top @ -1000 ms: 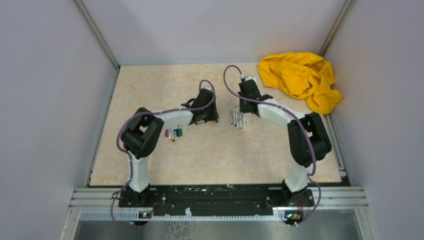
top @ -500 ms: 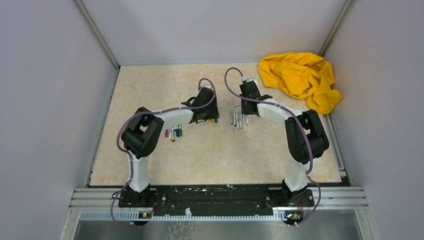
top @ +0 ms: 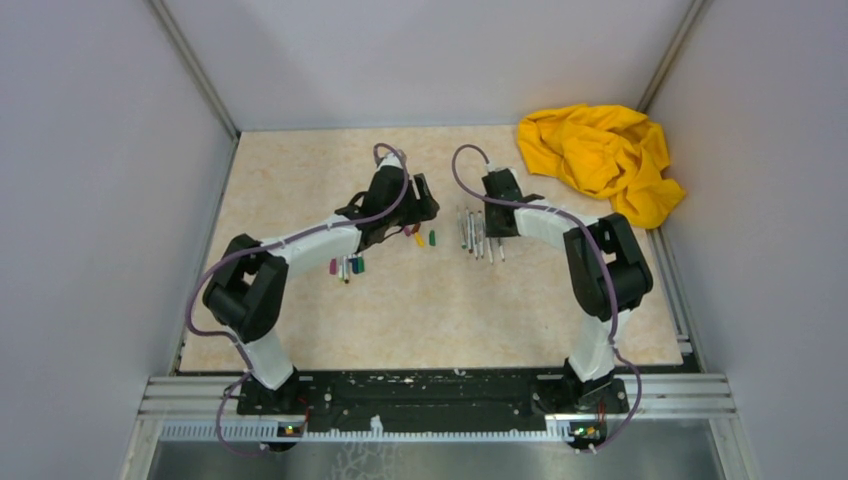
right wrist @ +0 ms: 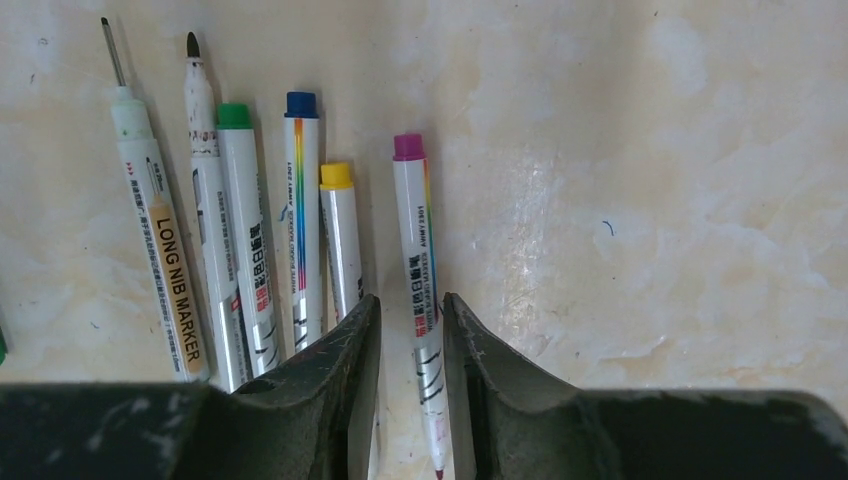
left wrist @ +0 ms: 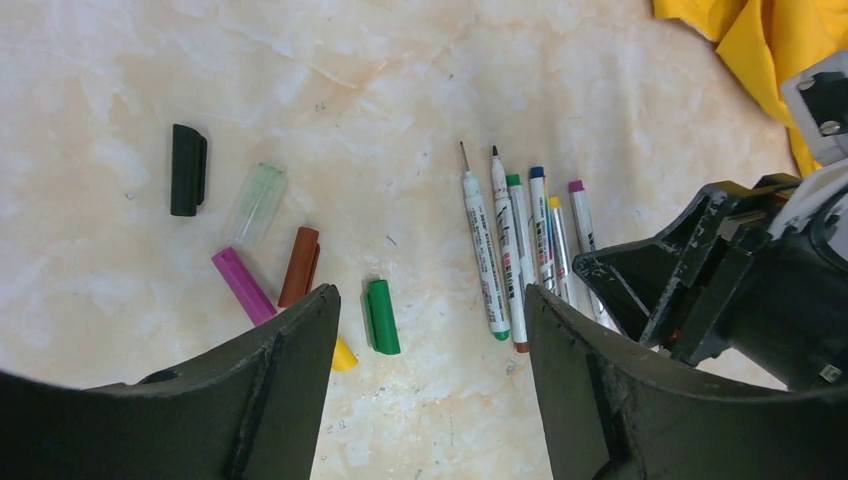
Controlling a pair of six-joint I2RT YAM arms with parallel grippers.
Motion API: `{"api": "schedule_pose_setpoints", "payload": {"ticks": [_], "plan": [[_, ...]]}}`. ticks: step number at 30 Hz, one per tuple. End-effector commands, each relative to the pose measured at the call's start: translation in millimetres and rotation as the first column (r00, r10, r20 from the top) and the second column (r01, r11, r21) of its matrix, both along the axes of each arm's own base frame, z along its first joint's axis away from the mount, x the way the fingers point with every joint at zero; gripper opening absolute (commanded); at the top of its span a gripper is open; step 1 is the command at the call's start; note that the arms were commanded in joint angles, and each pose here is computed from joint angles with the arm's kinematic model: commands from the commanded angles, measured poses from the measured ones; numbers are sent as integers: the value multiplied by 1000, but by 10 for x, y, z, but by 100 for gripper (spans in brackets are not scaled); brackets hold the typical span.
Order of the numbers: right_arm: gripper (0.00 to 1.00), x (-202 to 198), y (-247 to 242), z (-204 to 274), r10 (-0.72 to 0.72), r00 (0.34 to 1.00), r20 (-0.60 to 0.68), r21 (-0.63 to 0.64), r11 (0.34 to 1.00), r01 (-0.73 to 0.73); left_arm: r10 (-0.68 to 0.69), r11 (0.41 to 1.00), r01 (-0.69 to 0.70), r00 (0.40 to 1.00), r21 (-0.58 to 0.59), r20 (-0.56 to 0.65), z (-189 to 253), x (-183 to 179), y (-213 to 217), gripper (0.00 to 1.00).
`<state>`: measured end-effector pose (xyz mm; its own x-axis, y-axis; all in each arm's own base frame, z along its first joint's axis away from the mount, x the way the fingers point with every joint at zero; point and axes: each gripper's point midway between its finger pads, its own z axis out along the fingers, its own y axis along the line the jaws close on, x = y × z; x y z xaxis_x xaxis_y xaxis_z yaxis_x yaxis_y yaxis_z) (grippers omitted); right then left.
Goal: Open the pen caps
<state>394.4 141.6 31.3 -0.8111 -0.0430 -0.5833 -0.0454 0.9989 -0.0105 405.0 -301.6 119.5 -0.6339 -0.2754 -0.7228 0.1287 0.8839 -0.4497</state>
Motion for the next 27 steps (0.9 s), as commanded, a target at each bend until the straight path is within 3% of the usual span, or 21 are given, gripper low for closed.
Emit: {"api": "schedule_pose_setpoints", "payload": {"ticks": [1,8,14,27], "plan": [[29,109,37,58,-14,999,41,43,999,12,43,998,-39,997,-54,69,270,41,92,74],[31,147,108,519,25,983,180,63,997,-37,159,987,-155,979,-40,130,480,-19,429,74],[32,133,429,1035,84,957,278,95,989,-115,336,942,-328,921,-75,198,677,-188,921,77],[33,63,2054,1073,285,924,256,189,922,-337,590,807,-534,750,-253,298,1398,-700,1778,88]]}}
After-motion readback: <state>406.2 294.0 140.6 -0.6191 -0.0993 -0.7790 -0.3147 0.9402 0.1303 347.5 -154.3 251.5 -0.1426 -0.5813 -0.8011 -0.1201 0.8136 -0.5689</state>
